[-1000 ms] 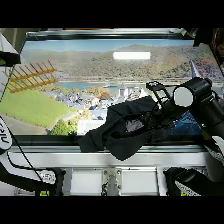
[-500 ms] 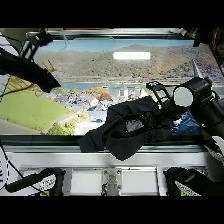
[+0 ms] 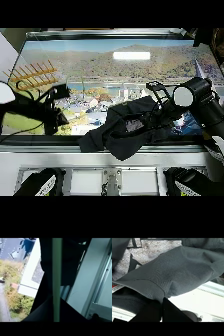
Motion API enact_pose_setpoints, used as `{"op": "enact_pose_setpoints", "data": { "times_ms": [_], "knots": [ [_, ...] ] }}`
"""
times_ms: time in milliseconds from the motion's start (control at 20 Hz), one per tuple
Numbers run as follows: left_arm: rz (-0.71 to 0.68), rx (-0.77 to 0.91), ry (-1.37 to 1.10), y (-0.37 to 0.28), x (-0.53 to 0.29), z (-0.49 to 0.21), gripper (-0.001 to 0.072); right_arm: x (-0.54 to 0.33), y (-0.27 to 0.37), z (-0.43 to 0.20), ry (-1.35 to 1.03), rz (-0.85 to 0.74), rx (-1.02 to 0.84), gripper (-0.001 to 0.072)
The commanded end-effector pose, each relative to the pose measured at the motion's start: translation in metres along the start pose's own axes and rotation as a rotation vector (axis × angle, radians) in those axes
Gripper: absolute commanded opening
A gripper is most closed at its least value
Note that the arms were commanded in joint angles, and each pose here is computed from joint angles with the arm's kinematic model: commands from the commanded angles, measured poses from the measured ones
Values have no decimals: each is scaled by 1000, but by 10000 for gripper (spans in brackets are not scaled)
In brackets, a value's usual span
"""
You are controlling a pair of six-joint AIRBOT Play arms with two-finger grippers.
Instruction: Fold the clothes and pants, and hang the long-sleeved shirts on hangers.
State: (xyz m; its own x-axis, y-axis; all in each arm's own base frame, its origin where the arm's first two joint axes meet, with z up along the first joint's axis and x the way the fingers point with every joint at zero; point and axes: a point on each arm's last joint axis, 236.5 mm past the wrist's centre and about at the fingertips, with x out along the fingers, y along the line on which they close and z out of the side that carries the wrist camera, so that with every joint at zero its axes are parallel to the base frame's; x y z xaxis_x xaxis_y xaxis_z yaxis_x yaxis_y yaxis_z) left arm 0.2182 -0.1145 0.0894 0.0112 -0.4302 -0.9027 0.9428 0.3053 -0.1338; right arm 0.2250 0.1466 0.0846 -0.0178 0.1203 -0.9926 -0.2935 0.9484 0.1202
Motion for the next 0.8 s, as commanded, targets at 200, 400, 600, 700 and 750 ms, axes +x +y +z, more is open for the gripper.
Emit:
{"op": "enact_pose_setpoints", "data": {
  "times_ms": [200, 400, 600, 700, 750],
  "knots": [
    [-19, 170, -24, -58, 28, -31, 8, 0, 0, 0, 1, 0, 0, 15],
    [-95, 175, 2, -62, 45, -33, 8, 0, 0, 0, 1, 0, 0, 15],
    [-176, 190, 34, -64, 63, -30, 8, 0, 0, 0, 1, 0, 0, 15],
    [-184, 191, 37, -60, 69, -27, 7, 0, 0, 0, 1, 0, 0, 15],
    [-177, 185, 32, -56, 72, -25, 7, 0, 0, 0, 1, 0, 0, 16]
  ]
}}
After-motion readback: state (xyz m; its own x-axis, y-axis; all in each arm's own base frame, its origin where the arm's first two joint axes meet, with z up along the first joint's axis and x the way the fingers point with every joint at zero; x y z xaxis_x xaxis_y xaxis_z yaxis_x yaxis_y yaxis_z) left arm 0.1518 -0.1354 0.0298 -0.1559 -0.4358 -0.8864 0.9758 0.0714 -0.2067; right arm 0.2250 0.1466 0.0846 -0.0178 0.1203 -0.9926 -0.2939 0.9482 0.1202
